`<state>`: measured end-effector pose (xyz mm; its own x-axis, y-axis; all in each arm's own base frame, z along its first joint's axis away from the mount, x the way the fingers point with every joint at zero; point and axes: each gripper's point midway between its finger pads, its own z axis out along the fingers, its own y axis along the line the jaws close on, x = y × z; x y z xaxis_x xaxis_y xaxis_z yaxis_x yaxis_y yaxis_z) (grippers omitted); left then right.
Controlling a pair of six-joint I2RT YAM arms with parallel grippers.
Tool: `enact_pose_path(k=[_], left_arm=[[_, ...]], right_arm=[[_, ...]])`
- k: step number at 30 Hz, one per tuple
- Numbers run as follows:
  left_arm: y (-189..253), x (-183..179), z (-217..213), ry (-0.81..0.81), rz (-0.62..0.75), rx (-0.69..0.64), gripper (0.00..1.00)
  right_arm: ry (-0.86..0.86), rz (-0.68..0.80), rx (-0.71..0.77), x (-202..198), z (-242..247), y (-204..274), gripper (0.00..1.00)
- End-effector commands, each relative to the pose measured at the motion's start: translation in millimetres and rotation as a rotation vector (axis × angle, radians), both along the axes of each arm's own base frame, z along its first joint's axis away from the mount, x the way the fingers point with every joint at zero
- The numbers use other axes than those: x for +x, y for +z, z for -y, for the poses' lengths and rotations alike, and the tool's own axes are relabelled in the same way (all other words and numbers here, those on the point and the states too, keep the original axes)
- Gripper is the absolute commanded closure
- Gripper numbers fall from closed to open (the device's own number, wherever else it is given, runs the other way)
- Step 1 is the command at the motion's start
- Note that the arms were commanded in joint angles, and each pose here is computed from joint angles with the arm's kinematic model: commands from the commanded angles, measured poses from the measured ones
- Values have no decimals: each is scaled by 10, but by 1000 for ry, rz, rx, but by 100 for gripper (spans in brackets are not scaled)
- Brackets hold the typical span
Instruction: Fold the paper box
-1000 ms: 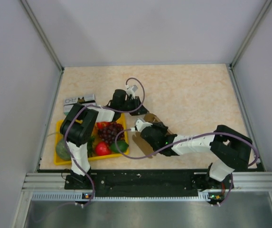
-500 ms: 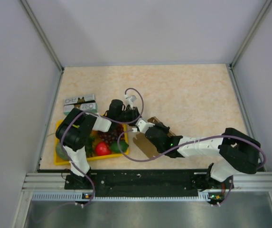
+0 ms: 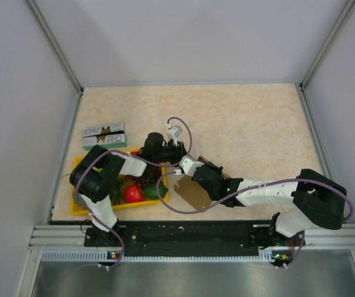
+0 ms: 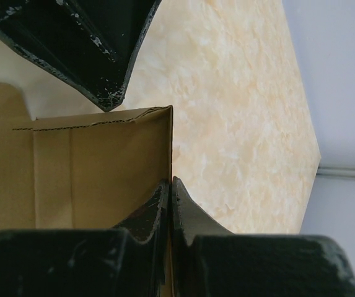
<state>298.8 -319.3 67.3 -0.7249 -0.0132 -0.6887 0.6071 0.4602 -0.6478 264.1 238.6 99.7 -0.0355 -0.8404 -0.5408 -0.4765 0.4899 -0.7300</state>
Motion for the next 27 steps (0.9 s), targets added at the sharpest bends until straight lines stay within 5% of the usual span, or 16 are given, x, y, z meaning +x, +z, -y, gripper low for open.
enact_pose_path(k=[1, 14, 27], left_arm=[[308, -56, 27, -19, 139, -54, 62], [358, -189, -50, -27, 154, -57, 52], [354, -236, -128, 23, 120, -51, 56]], right_arm=[[35, -14, 97, -3, -121, 97, 100], [67, -47, 133, -31, -118, 148, 99], [89, 24, 87, 34, -36, 169, 100]])
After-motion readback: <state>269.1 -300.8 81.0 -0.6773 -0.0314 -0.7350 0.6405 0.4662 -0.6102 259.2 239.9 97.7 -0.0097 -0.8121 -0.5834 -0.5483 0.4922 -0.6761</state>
